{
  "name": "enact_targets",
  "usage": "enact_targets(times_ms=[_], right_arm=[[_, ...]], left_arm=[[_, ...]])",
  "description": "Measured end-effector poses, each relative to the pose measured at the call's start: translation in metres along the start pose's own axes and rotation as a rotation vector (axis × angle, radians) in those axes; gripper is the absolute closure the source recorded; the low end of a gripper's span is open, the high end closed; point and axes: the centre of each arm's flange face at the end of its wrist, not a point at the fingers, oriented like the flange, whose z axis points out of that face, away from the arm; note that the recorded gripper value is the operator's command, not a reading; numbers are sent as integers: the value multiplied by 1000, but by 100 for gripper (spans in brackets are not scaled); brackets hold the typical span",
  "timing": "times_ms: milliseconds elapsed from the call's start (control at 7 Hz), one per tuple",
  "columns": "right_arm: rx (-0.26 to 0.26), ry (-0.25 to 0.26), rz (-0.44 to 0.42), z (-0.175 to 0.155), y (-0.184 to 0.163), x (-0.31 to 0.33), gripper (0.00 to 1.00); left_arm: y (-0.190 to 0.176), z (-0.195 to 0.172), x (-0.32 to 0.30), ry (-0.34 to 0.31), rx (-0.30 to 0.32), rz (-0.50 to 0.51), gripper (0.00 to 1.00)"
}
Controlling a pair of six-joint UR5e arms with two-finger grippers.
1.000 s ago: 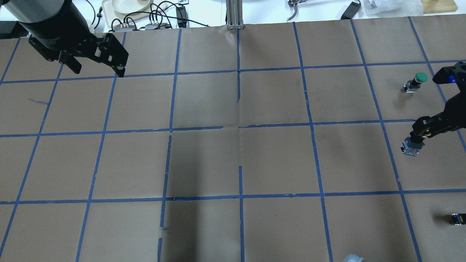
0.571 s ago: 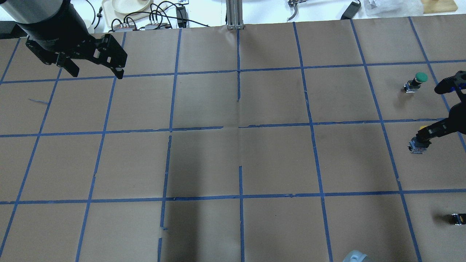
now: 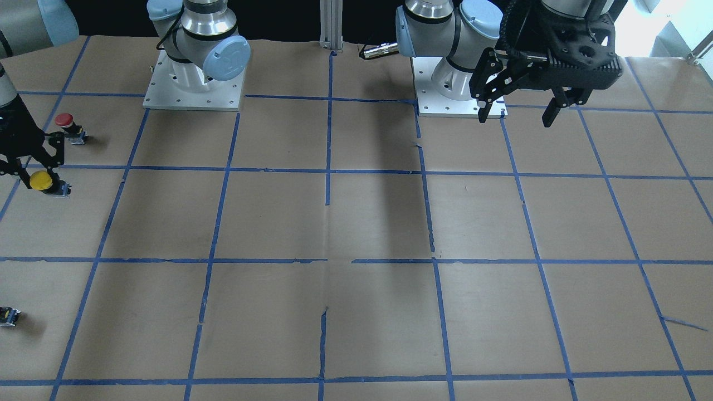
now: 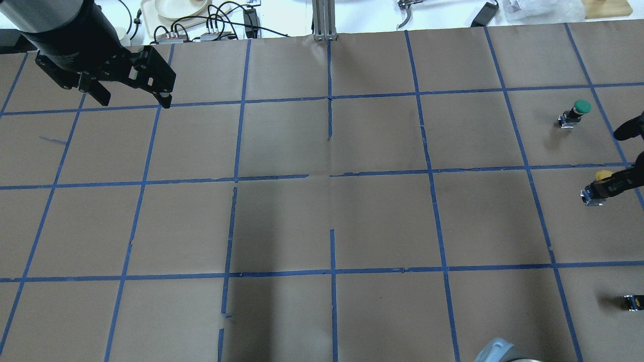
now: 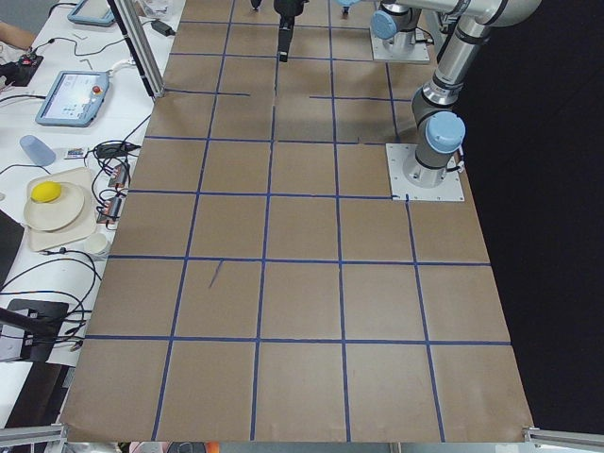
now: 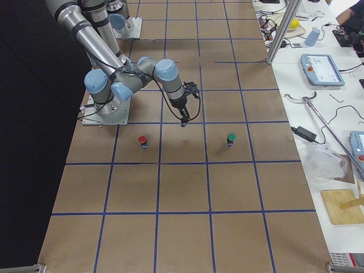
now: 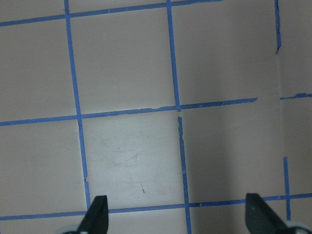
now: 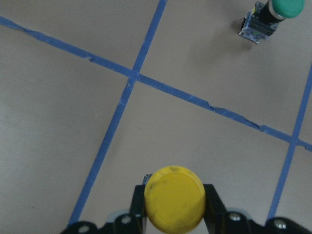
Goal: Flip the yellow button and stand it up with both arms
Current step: 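Open the right gripper and release the standing yellow button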
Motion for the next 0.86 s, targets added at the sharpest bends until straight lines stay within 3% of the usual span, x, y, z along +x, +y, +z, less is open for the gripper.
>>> enact_targets(times_ms=[429, 857], right_arm=[[68, 55, -31, 54, 27, 49, 92], [85, 58, 5, 76, 43, 43, 92]], left_arm=[[1, 10, 2, 23, -26, 2, 0], [5, 13, 5, 49, -58, -56, 0]])
